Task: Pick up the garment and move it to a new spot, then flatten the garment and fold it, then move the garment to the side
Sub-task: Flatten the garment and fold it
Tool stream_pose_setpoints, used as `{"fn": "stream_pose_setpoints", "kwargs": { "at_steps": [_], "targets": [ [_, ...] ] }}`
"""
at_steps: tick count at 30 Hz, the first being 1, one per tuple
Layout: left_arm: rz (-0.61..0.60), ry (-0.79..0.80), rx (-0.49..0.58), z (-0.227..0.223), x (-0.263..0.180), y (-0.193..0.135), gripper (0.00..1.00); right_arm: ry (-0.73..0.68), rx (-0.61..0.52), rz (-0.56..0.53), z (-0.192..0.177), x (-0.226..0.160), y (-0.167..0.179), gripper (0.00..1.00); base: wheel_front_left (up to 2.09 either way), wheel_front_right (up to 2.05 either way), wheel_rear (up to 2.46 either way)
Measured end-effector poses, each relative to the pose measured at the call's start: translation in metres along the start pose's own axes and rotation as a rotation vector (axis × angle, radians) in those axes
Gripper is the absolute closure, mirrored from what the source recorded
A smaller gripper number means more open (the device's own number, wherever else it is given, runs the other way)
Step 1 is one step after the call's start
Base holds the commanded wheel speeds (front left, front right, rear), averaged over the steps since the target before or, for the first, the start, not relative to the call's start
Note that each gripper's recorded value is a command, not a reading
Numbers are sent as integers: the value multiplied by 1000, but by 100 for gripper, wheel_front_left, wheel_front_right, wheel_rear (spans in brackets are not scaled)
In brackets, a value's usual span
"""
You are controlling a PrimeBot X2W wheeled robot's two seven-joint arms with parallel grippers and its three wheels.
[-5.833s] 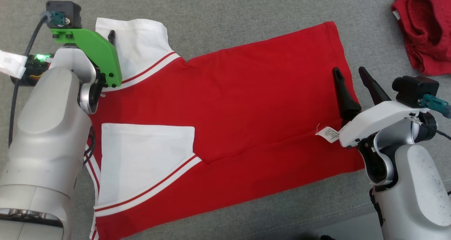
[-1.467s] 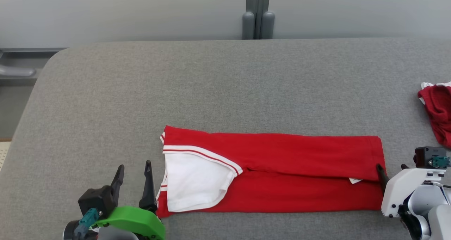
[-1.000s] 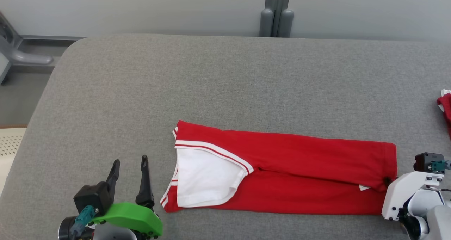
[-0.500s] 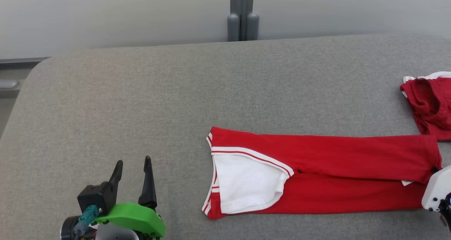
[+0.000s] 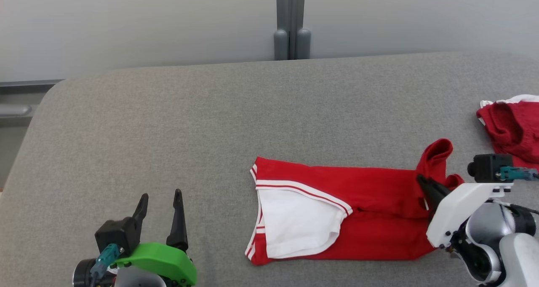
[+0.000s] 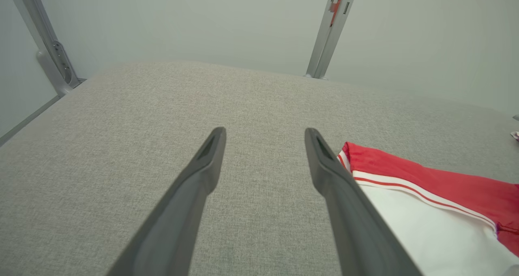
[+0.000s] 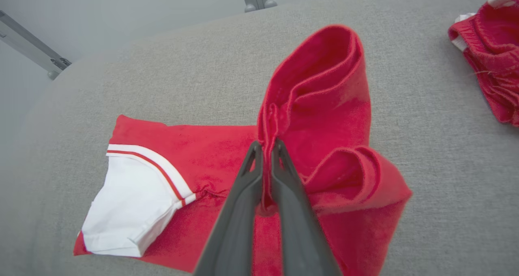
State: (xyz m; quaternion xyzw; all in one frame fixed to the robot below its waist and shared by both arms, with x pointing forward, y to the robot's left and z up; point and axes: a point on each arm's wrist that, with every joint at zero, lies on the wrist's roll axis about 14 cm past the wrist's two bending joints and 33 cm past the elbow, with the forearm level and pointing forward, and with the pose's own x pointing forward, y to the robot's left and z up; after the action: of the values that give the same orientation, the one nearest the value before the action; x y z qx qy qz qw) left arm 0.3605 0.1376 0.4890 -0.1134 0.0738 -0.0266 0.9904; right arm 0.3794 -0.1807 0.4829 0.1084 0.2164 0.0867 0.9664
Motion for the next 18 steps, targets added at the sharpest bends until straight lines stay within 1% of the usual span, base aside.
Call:
{"fn": "stream_pose_setpoints", "kwargs": {
  "at_steps": [3,7,10,15,18],
  "targets": [
    [16,-4,-1,2,-5,5,0,12,0,109,-3,3,41,100,0,0,0],
    [37,-12,-4,4,-10,12,0,28,8,217,-8,8,84,100,0,0,0],
    [54,-17,-9,5,-15,18,0,54,28,302,-19,13,117,100,0,0,0],
    [81,-19,-16,4,-21,26,0,98,40,401,-35,24,154,100,0,0,0],
    [95,-17,-19,3,-24,30,0,121,50,439,-45,30,168,100,0,0,0]
  ]
}}
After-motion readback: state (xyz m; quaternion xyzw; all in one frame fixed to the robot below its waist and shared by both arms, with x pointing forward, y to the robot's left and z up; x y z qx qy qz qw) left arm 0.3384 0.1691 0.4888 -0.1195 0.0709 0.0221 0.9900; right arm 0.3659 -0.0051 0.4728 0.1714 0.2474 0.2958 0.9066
